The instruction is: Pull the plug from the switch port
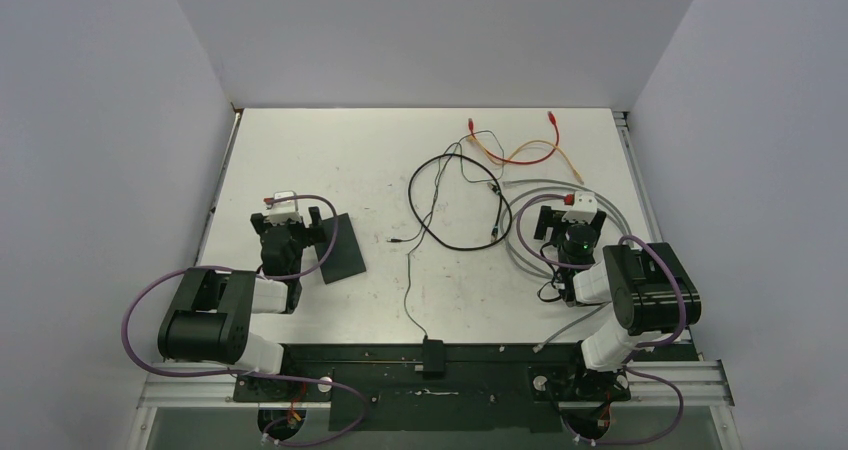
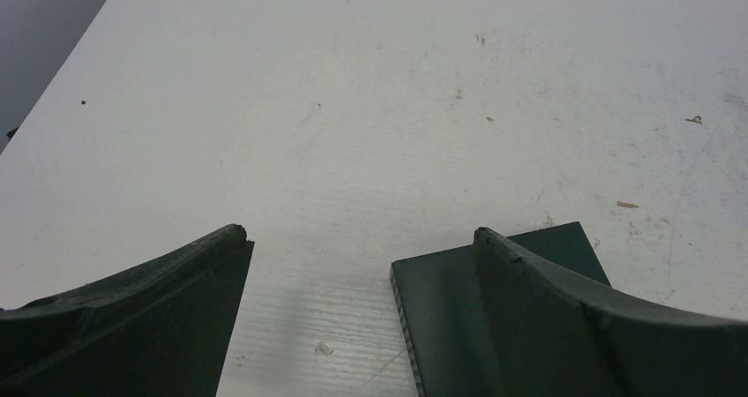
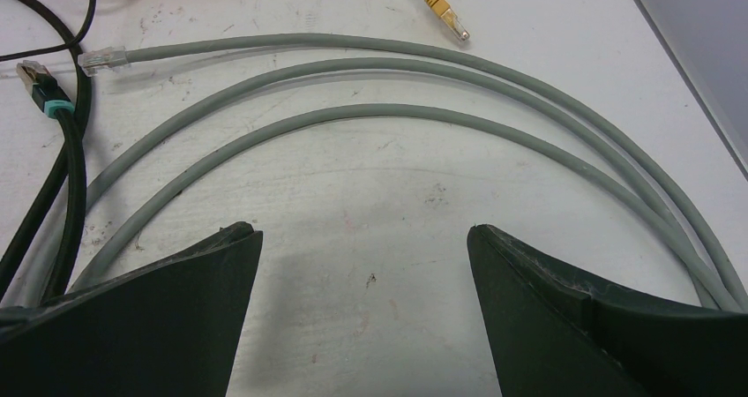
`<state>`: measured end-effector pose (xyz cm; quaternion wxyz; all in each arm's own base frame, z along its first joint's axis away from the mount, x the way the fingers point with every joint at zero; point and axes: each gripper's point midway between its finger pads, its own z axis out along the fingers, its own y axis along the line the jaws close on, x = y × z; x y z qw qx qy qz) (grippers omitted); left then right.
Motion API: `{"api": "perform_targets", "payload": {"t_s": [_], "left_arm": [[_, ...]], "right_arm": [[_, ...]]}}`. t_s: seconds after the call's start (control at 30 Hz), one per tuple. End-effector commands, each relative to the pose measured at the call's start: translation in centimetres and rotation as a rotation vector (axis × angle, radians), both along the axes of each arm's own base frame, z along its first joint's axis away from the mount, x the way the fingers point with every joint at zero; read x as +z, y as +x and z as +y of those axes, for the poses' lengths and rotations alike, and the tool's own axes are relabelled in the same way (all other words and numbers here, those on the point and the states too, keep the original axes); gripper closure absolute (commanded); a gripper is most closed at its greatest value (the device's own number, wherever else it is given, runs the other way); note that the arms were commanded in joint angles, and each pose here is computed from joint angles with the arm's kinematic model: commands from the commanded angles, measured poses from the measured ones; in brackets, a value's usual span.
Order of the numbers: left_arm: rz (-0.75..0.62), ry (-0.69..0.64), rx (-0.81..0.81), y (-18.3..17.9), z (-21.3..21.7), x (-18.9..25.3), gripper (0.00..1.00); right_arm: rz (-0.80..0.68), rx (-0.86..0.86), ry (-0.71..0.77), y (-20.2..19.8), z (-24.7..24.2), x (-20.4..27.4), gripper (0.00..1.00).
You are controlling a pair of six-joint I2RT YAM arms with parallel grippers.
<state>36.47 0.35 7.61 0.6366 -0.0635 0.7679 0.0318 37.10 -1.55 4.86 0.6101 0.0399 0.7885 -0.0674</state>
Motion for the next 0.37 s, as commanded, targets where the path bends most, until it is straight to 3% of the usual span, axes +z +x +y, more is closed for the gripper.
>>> {"api": "perform_targets", "payload": {"t_s": [0.0,0.33], "left_arm": [[-0.082,-0.007,0.003,1.22,0.07,2.3,0.04],[-0.077,-0.009,-0.001,1.26,0.03,2.22,0.04]], "right_arm": [[-0.085,0.014,0.003,1.29,0.25,2.24,0.1],[-0.086,0.014,0.003,1.29,0.25,2.26,0.1]]}}
